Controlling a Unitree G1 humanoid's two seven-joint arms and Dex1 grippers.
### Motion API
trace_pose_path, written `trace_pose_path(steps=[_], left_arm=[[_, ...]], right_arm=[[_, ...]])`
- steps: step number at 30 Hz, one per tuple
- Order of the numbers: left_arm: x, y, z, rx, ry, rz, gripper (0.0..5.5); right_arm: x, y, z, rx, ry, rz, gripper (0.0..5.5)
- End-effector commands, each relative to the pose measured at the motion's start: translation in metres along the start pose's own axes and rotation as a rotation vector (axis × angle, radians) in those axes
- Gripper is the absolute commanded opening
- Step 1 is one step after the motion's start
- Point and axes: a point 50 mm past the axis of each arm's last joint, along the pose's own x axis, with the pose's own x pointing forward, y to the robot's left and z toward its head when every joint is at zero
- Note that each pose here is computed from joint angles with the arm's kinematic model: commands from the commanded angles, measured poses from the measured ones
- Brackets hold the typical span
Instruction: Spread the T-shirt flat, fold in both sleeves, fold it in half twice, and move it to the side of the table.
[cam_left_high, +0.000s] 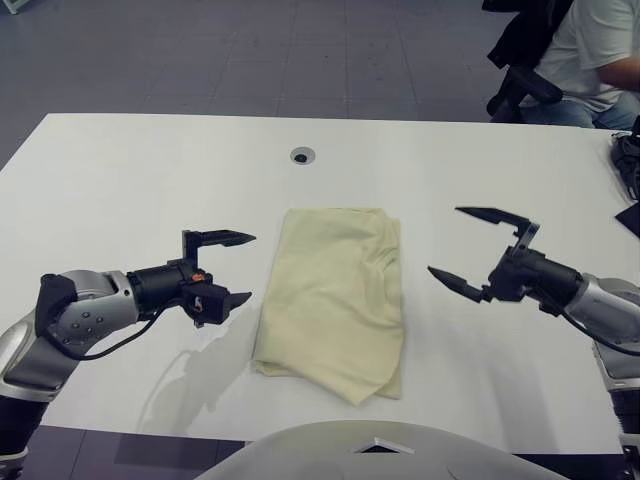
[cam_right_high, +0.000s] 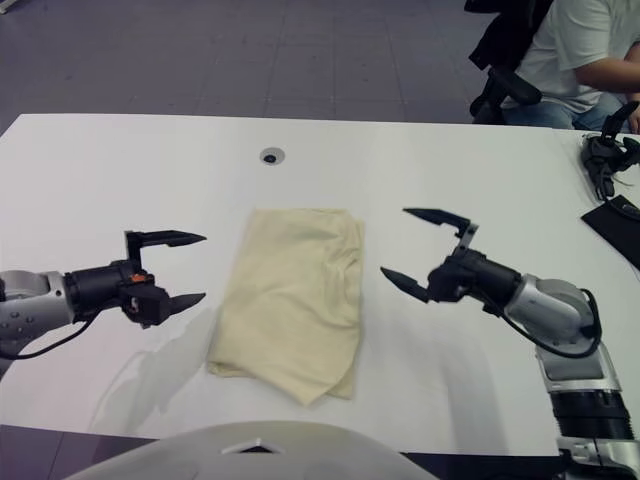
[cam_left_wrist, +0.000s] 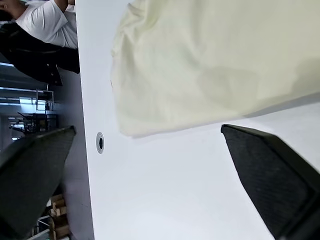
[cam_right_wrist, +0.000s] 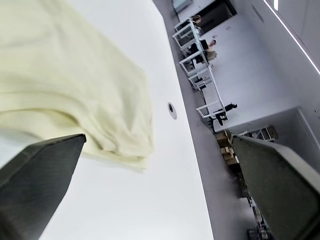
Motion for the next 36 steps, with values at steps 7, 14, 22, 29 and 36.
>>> trace_pose_path(steps=[7, 14, 22, 29, 36], left_arm=[[-0.007, -0.056, 0.001, 0.097, -0.124, -0.134, 5.38], [0.009, -0.066, 0.010, 0.093, -0.182, -0.160, 4.38], [0.010, -0.064, 0.013, 0.084, -0.235, -0.169, 2.90], [0.016, -0.072, 0.017, 0.042, -0.259, -0.180, 1.66], [0.015, -0.078, 0.020, -0.010, -0.257, -0.180, 0.49]], right_arm=[[-0.016, 0.057, 0.020, -0.126, -0.200, 0.322, 5.40], [0.000, 0.069, 0.028, -0.149, -0.266, 0.383, 4.44], [0.021, 0.086, 0.039, -0.112, -0.295, 0.416, 3.01], [0.022, 0.094, 0.040, -0.067, -0.278, 0.433, 1.80], [0.022, 0.094, 0.040, -0.015, -0.262, 0.436, 0.67]])
